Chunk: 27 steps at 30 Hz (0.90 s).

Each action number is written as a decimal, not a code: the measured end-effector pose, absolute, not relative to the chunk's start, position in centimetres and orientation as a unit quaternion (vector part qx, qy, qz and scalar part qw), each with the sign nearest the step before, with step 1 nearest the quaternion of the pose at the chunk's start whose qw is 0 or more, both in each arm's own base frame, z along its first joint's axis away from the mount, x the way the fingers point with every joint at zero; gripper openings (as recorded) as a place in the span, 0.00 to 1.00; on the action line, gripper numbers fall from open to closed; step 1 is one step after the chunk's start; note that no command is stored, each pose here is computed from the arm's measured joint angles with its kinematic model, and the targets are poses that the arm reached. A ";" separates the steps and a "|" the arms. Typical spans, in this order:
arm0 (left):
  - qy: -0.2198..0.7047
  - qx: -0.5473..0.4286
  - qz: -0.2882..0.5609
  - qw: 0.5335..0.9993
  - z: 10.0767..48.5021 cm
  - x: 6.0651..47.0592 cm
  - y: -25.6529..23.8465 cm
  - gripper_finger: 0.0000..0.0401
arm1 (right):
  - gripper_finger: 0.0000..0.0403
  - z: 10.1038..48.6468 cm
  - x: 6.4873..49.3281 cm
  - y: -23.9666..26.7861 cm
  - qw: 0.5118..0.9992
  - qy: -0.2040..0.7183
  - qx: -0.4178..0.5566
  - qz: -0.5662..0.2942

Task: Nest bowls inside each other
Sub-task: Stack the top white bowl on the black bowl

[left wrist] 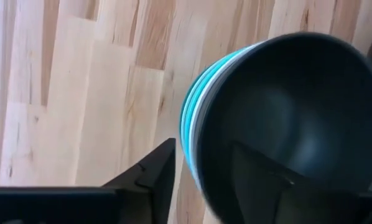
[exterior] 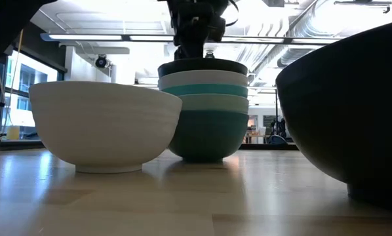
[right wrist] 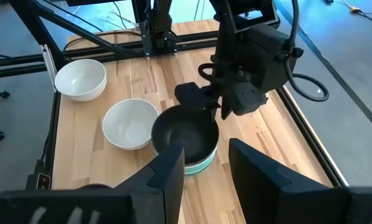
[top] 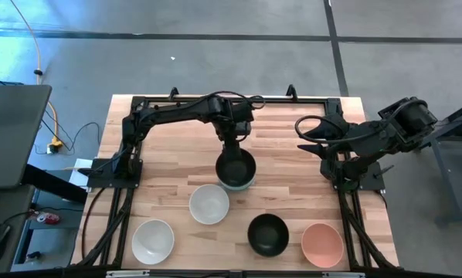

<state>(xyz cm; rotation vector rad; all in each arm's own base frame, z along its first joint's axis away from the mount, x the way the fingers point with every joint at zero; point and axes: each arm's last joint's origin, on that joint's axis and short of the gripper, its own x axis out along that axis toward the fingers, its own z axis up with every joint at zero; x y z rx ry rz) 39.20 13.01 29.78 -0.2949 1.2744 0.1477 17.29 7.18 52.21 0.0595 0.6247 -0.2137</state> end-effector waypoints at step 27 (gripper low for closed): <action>0.591 -0.162 0.070 0.787 31.0 30.4 6.0 0.44 | 0.29 48.2 16.6 7.0 0.921 0.367 0.042 -0.127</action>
